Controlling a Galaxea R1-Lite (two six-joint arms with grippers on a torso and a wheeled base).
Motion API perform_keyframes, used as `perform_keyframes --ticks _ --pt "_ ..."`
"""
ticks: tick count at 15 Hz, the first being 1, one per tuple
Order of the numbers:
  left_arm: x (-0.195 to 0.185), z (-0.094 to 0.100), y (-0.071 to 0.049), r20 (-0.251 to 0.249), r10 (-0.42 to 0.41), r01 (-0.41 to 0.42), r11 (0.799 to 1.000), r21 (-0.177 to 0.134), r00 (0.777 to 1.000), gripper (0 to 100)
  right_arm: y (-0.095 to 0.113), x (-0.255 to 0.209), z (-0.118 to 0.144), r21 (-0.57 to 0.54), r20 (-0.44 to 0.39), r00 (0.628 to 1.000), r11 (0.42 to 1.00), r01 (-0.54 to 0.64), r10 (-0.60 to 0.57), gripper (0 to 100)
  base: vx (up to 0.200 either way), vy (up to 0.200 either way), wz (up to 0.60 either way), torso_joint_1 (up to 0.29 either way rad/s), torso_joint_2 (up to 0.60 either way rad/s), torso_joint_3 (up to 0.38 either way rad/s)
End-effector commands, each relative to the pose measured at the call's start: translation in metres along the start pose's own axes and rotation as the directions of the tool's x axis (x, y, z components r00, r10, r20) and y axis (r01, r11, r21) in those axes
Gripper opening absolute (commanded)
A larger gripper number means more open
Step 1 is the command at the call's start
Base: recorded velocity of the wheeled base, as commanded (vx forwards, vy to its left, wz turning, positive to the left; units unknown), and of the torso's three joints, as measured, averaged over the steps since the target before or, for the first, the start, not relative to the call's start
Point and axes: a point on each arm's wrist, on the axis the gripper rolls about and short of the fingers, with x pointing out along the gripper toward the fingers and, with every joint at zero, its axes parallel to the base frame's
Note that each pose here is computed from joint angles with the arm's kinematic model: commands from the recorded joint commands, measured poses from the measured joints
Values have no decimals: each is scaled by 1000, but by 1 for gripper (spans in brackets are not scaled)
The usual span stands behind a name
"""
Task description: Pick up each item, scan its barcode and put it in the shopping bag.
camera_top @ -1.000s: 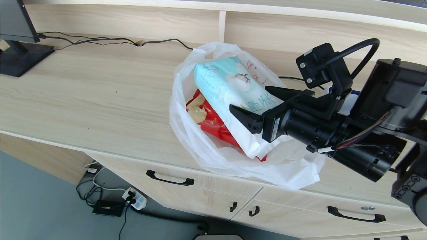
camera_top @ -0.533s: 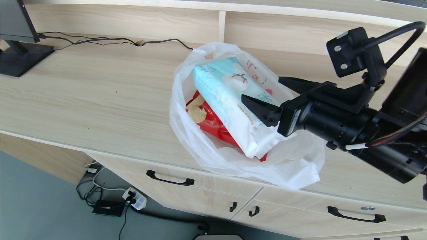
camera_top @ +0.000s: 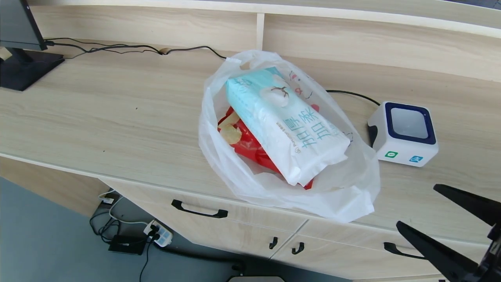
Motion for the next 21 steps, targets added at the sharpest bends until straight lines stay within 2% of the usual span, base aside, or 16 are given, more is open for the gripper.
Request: perform_keyframes --ticks 1,4,6,7,8,10,11,13,15,16,17,19,20,21 --pt "0 0 0 -2 1 -1 1000 0 1000 100 -3 -57 -39 15 -1 1000 1000 3 -3 100 0 0 0 0 0 0" --pt "0 0 0 0 1 -1 1000 0 1000 100 -5 -93 -71 13 -115 993 1000 -1 3 100 0 0 0 0 0 0" --pt "0 0 0 -2 1 -1 1000 0 1000 100 -4 -113 -89 27 -134 984 992 124 -119 100 0 0 0 0 0 0" --pt "0 0 0 0 1 -1 1000 0 1000 100 -3 -117 -89 44 -133 975 982 185 -178 100 0 0 0 0 0 0" --pt "0 0 0 -2 1 -1 1000 0 1000 100 -1 -120 -84 116 -133 937 934 338 -323 100 0 0 0 0 0 0" --pt "0 0 0 -2 1 -1 1000 0 1000 100 2 -121 -79 149 -135 869 858 492 -476 100 0 0 0 0 0 0" --pt "0 0 0 -2 1 -1 1000 0 1000 100 4 -123 -82 148 -135 845 832 534 -518 100 0 0 0 0 0 0" --pt "0 0 0 0 1 -1 1000 0 1000 100 4 -123 -86 138 -153 820 810 570 -552 100 0 0 0 0 0 0" --pt "0 0 0 0 1 -1 1000 0 1000 100 4 -123 -86 132 -153 814 805 579 -560 100 0 0 0 0 0 0" --pt "0 0 0 -2 1 -1 1000 0 1000 100 5 -123 -86 145 -161 787 775 615 -595 100 0 0 0 0 0 0" --pt "0 0 0 -2 1 -1 1000 0 1000 100 8 -122 -85 160 -165 728 711 685 -665 100 0 0 0 0 0 0" --pt "0 0 0 0 1 -1 1000 0 1000 100 8 -119 -88 167 -128 787 769 617 -604 100 0 0 0 0 0 0" --pt "0 0 0 -2 1 -1 1000 0 1000 100 8 -117 -91 148 -82 815 801 580 -574 100 0 0 0 0 0 0" --pt "0 0 0 0 1 -1 1000 0 1000 100 11 -119 -91 67 -34 879 876 477 -476 100 0 0 0 0 0 0"
